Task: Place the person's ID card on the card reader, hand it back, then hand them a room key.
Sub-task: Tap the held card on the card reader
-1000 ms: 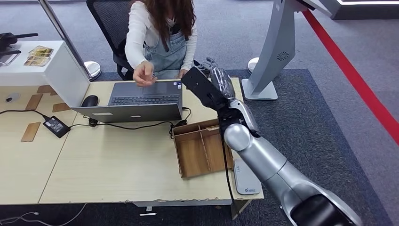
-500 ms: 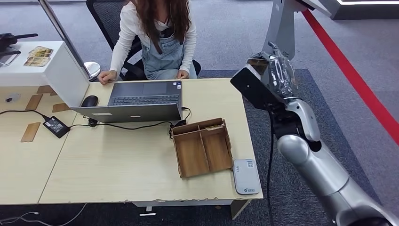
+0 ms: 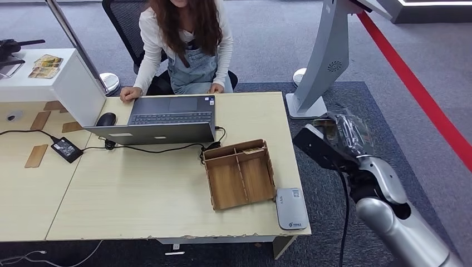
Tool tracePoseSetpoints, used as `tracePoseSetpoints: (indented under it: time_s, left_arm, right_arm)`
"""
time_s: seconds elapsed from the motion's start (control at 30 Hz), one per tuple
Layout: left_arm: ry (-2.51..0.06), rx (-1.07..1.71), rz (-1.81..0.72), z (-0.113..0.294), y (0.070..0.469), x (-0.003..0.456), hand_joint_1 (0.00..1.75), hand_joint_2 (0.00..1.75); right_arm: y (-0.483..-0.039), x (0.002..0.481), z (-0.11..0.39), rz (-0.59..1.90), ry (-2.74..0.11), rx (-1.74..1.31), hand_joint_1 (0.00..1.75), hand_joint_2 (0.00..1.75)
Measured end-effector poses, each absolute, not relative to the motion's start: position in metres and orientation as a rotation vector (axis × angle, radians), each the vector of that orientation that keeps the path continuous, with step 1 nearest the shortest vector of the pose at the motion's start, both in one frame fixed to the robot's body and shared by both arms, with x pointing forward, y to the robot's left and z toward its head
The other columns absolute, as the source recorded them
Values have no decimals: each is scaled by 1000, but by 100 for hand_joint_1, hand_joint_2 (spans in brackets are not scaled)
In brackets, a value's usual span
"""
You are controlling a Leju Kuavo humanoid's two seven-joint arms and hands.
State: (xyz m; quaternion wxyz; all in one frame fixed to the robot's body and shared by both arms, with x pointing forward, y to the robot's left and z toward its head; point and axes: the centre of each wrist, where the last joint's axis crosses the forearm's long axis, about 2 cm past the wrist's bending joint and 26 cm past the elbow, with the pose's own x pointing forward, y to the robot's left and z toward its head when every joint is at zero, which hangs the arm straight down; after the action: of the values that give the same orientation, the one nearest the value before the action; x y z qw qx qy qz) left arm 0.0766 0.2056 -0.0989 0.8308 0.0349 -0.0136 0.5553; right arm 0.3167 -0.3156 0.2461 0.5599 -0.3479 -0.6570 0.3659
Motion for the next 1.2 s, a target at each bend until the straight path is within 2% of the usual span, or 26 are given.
tracePoseSetpoints:
  time_s: [0.4, 1.2]
  left_arm:
    - [-8, 64, 1178, -99, 207, 78, 0, 0]
    - [15, 54, 1166, -99, 211, 80, 0, 0]
  right_arm:
    - [-315, 301, 202, 976, -1376, -849, 175, 175]
    - [-291, 291, 136, 1100, -1203, -684, 175, 175]
